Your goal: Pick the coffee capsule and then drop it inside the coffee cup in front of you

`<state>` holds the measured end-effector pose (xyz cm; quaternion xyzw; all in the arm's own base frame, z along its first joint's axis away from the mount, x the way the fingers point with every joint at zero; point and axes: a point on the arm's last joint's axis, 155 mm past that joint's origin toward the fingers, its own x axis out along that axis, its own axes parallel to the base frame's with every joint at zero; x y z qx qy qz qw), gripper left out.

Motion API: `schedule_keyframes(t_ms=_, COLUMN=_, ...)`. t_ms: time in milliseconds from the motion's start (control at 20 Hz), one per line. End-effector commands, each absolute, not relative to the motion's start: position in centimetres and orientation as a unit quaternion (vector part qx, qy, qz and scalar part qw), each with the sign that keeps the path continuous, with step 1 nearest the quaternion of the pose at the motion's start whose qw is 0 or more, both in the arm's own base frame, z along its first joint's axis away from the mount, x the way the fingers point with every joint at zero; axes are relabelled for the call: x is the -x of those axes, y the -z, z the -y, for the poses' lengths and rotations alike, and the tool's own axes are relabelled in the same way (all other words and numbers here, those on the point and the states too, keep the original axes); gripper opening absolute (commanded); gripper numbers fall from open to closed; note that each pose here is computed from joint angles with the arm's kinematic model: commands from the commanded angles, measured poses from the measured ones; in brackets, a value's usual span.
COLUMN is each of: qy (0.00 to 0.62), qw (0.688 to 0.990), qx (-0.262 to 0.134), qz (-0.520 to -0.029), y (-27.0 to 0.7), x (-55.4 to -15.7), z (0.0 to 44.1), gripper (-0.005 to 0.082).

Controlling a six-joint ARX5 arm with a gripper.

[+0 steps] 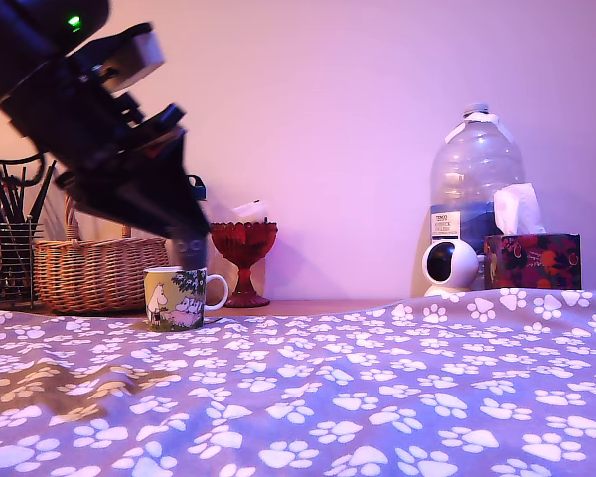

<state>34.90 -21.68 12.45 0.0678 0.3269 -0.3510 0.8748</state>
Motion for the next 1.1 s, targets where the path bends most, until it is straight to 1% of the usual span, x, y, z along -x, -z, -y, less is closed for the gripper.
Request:
schedule_keyframes(t_ms=0, qy=0.346, qw=0.880, qx=-0.063, qz=-0.320, y=-12.4, x=-35.3, z=20.8, gripper=0.0304)
schedule_keyframes(t_ms=200, qy=0.319, qw=0.897, qx=-0.047, qz=-0.302, y=-13.1, x=-37.3, z=18.1, gripper=0.0304)
schedule_keyframes(t_ms=400, qy=0.283, qw=0.918, qx=-0.036, qz=-0.274, y=-14.3, x=-39.6, z=14.6, gripper=0.0304)
schedule_keyframes(t_ms=500, qy=0.273, qw=0.927, qx=-0.032, qz=-0.256, y=-15.1, x=-40.4, z=13.5, gripper=0.0304)
schedule_keyframes(t_ms=650, qy=0.275, qw=0.932, qx=-0.034, qz=-0.236, y=-16.0, x=-41.0, z=13.4, gripper=0.0304)
schedule_keyframes(t_ms=1050, qy=0.275, qw=0.932, qx=-0.036, qz=-0.232, y=-16.1, x=-41.0, z=13.4, gripper=0.0304)
